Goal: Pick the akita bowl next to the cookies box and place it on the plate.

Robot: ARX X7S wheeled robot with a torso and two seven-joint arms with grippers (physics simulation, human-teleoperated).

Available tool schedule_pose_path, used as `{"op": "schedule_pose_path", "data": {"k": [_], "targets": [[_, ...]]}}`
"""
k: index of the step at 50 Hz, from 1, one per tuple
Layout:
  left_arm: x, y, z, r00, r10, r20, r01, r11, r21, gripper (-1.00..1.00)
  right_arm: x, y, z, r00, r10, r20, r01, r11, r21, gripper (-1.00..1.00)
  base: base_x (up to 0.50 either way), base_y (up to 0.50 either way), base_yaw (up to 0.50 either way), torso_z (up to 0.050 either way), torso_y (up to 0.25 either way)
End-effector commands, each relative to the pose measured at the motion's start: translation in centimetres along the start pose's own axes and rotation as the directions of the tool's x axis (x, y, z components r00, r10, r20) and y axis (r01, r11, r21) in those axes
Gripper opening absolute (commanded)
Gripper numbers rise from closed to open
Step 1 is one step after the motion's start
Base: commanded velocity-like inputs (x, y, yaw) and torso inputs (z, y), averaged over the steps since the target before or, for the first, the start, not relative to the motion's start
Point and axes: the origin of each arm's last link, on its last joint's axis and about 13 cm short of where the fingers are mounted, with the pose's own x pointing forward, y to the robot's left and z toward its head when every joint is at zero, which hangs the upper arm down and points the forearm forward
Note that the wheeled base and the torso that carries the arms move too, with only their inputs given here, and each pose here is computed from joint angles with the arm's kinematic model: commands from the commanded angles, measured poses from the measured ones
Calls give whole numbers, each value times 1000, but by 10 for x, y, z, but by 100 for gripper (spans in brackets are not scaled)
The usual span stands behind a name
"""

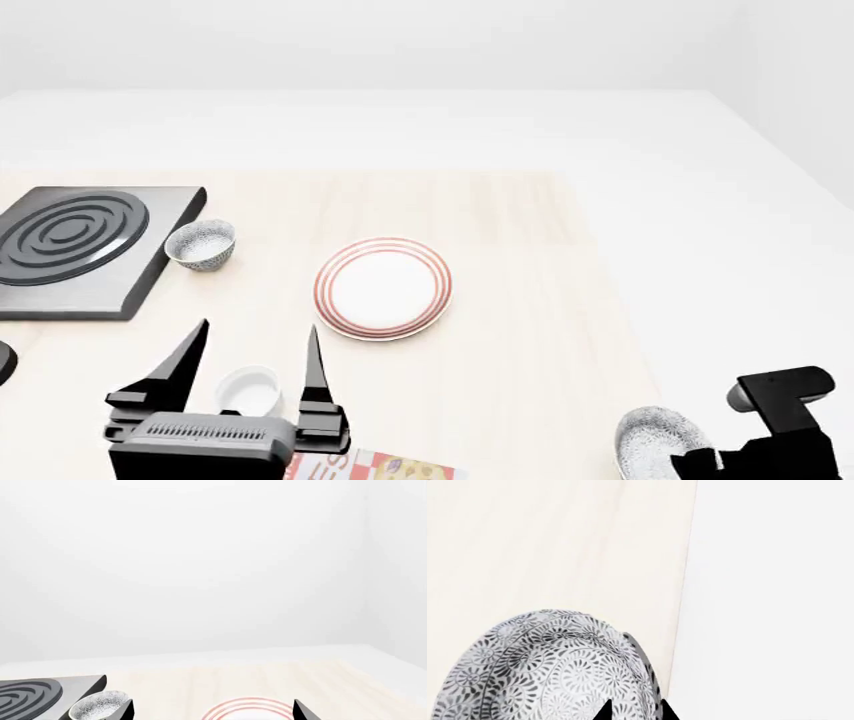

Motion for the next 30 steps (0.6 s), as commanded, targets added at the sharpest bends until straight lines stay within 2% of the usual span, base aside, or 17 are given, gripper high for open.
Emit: {"op": "schedule_pose_path", "data": {"k": [1,19,30], "targets": [[0,0,1,1000,-1,0,1,1000,0,100,3,3,-3,1000,15,-10,-15,1000,-3,-100,0,0,0,0,0],[0,-1,0,1000,-1,0,1,1000,0,100,-11,5,11,1000,14,16,-14,1000,-27,-100,0,0,0,0,0],[0,0,1,1000,1,1,-1,1000,-2,100,-22,8,36,998,12,60,-8,998,-66,-100,0,0,0,0,0]]}}
